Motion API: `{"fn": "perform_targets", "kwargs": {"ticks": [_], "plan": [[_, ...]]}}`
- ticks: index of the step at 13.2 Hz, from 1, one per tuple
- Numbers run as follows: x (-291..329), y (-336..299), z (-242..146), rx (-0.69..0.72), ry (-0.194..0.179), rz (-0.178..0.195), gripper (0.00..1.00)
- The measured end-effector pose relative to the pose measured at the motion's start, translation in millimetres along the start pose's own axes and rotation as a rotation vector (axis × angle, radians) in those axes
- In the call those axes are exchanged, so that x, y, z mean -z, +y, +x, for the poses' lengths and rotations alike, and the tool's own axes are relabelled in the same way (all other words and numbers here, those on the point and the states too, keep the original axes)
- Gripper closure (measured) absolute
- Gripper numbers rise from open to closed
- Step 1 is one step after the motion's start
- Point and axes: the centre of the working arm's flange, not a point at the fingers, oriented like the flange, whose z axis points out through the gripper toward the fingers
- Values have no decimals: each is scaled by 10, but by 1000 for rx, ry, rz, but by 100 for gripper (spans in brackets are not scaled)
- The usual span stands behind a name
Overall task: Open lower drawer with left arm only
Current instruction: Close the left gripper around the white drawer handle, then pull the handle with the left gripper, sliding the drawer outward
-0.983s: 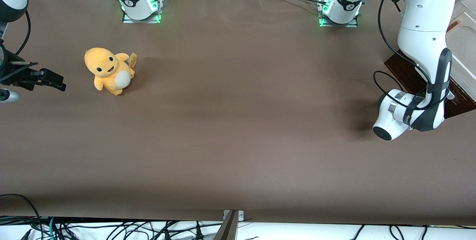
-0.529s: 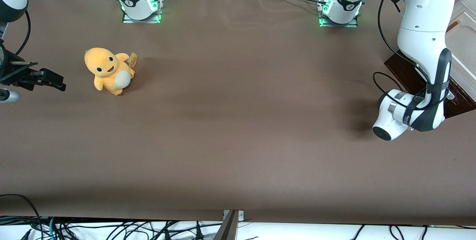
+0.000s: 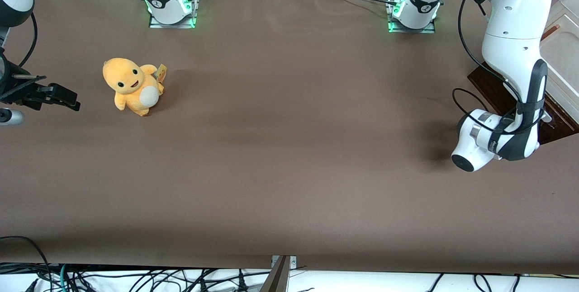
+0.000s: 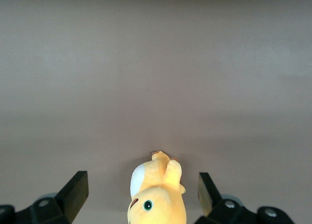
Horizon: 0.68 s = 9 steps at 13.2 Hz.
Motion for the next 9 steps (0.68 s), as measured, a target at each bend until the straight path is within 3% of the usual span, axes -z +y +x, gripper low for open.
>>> {"fn": "perform_targets", "kwargs": {"ticks": [9], "plan": [[69,31,-8,3,6,7,80]]}}
